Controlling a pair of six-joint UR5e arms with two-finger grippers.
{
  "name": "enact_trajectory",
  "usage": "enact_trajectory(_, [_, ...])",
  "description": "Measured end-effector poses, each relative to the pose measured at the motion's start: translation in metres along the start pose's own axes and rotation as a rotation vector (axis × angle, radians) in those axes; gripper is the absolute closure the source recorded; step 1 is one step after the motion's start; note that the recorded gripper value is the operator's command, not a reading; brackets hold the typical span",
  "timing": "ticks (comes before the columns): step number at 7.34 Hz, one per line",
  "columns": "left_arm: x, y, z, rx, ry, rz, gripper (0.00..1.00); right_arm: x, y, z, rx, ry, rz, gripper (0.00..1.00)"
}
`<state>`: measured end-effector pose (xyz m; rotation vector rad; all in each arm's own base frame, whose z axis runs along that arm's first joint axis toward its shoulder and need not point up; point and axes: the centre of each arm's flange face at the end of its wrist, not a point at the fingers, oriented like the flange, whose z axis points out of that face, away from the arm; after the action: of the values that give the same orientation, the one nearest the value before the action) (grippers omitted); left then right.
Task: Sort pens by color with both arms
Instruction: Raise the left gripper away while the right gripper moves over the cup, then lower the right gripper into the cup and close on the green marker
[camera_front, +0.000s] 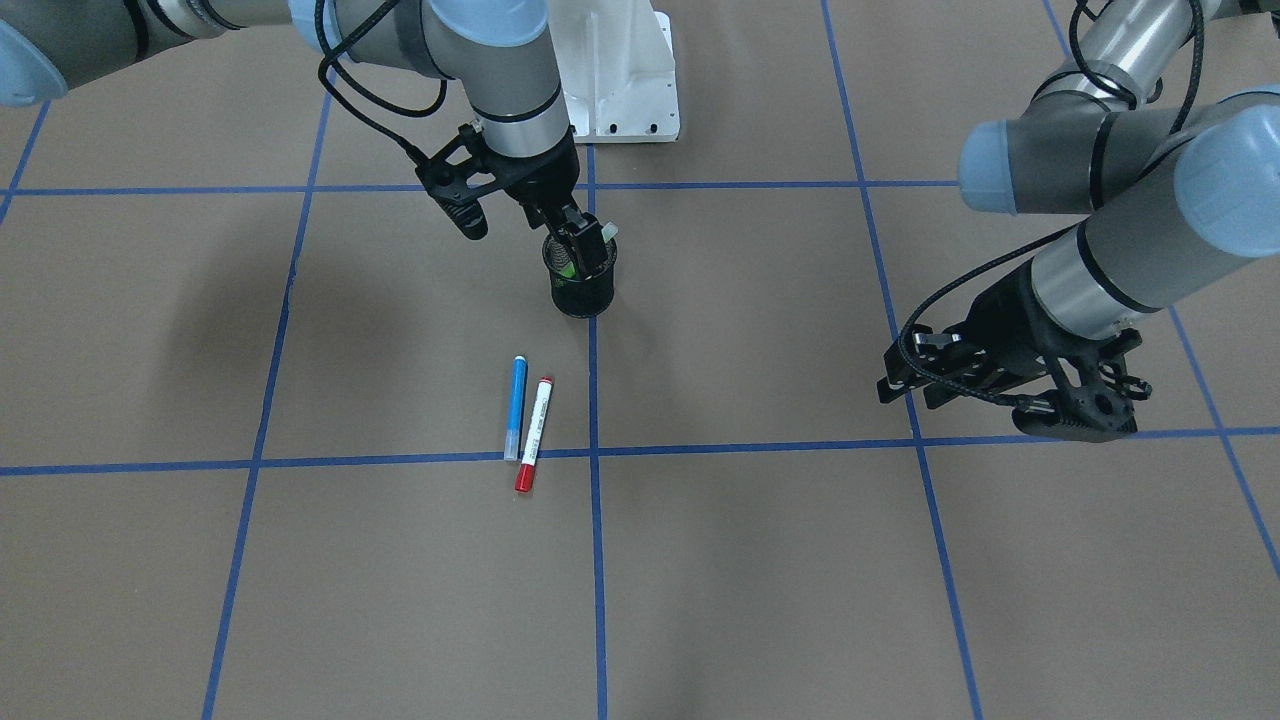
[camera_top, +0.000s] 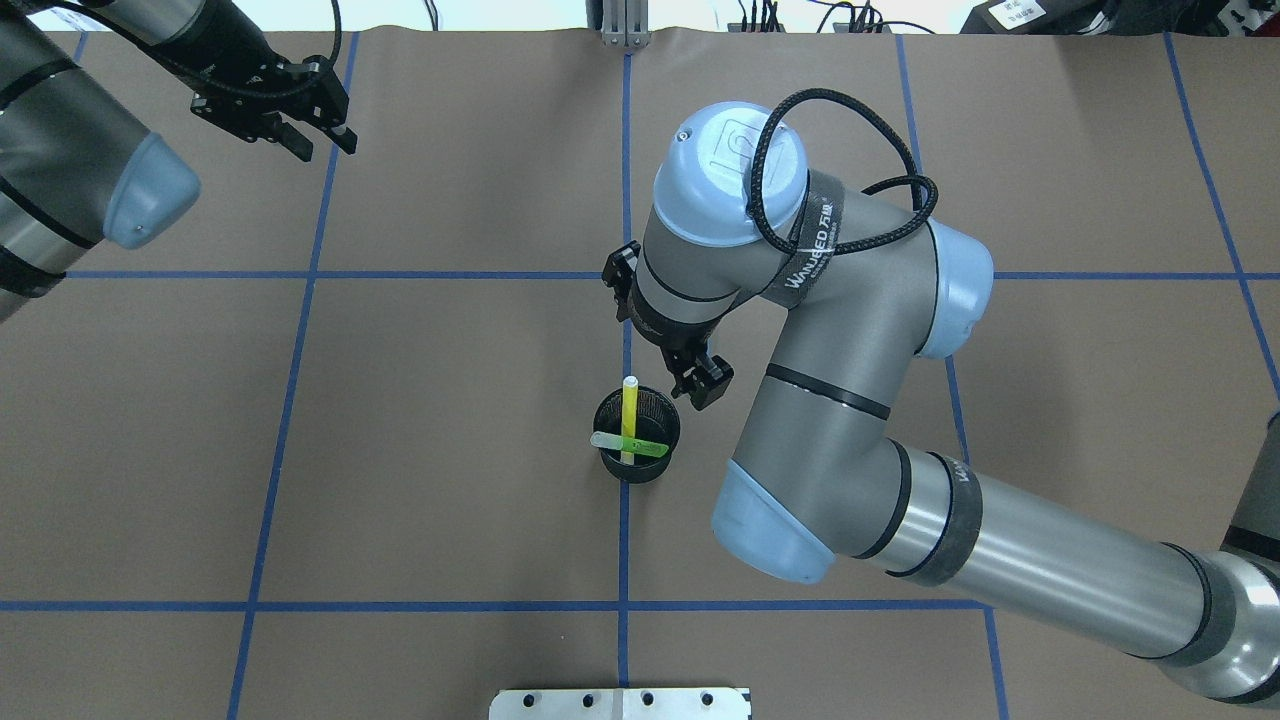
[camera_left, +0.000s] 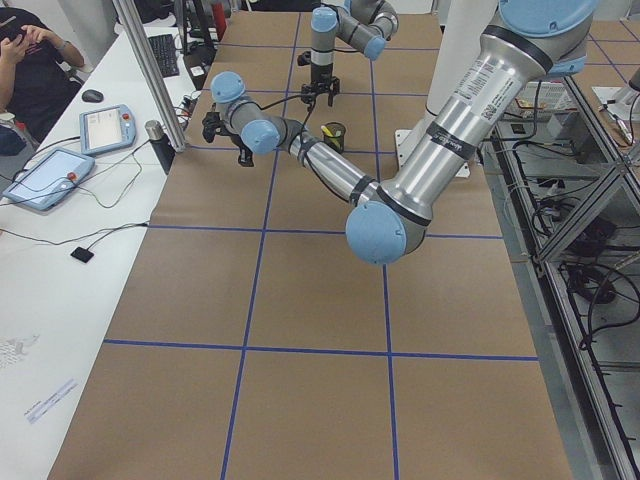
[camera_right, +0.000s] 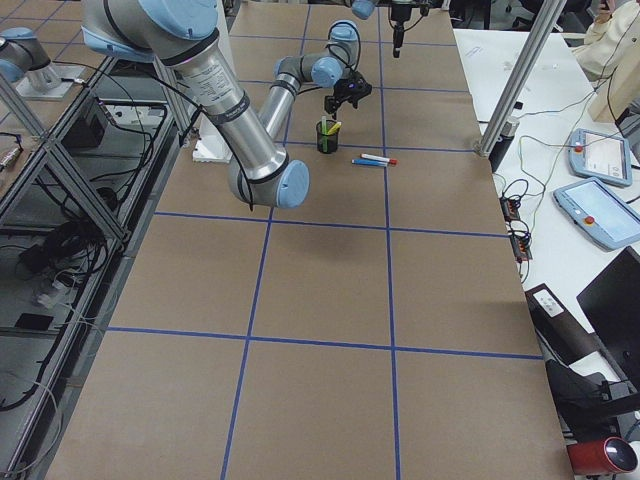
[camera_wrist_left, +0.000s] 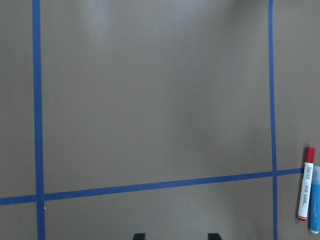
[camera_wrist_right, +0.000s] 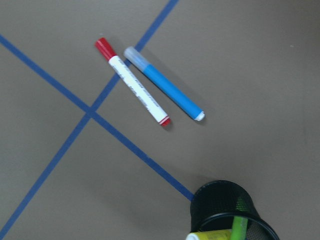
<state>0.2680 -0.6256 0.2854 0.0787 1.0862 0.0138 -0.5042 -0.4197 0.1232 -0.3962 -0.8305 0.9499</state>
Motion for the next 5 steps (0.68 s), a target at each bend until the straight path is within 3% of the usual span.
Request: enact_trajectory(5, [-0.065, 0.013, -0.038, 0.065, -0.042, 0.109, 0.0, 0.026, 0.035, 0.02, 0.0, 0.067, 0.215, 0.09])
